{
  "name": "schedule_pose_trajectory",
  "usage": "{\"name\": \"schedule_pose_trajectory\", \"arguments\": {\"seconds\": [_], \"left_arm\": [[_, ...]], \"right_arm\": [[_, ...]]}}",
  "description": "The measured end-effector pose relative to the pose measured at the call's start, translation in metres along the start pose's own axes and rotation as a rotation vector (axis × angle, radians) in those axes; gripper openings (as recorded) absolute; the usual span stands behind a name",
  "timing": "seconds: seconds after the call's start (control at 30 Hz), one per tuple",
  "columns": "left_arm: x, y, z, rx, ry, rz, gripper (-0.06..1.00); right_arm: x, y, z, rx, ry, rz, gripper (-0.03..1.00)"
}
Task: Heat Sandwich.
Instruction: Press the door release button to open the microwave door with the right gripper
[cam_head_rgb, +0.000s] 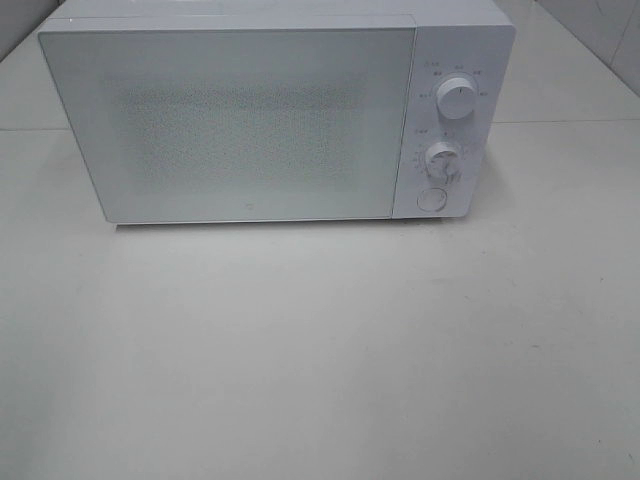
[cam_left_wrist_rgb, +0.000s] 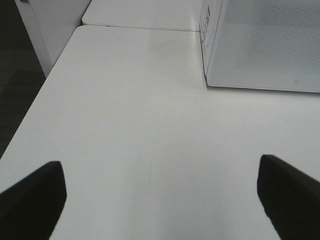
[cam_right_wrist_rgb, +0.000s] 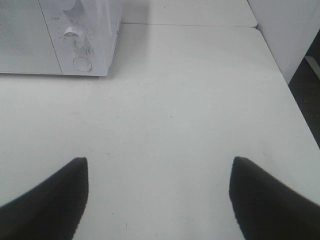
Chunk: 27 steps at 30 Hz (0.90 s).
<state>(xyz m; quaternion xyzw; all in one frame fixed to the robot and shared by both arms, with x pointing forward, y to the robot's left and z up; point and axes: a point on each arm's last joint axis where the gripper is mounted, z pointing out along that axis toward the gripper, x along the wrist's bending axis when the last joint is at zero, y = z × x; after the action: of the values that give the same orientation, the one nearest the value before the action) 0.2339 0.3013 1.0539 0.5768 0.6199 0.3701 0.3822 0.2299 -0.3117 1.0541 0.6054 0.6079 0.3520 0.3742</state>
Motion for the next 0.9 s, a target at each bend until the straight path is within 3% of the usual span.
{"name": "schedule_pose_trajectory", "arguments": {"seconds": [0.2, 0.9], "left_arm": [[0.000, 0.000, 0.000, 0.000, 0.000, 0.000, 0.97], [0.000, 0.000, 0.000, 0.000, 0.000, 0.000, 0.97]], "right_arm": [[0.001, 0.008, 0.002, -0.038, 0.007, 0.003, 0.75], [0.016, 0.055, 0.057, -0.020, 0.070, 0.004, 0.75]]}}
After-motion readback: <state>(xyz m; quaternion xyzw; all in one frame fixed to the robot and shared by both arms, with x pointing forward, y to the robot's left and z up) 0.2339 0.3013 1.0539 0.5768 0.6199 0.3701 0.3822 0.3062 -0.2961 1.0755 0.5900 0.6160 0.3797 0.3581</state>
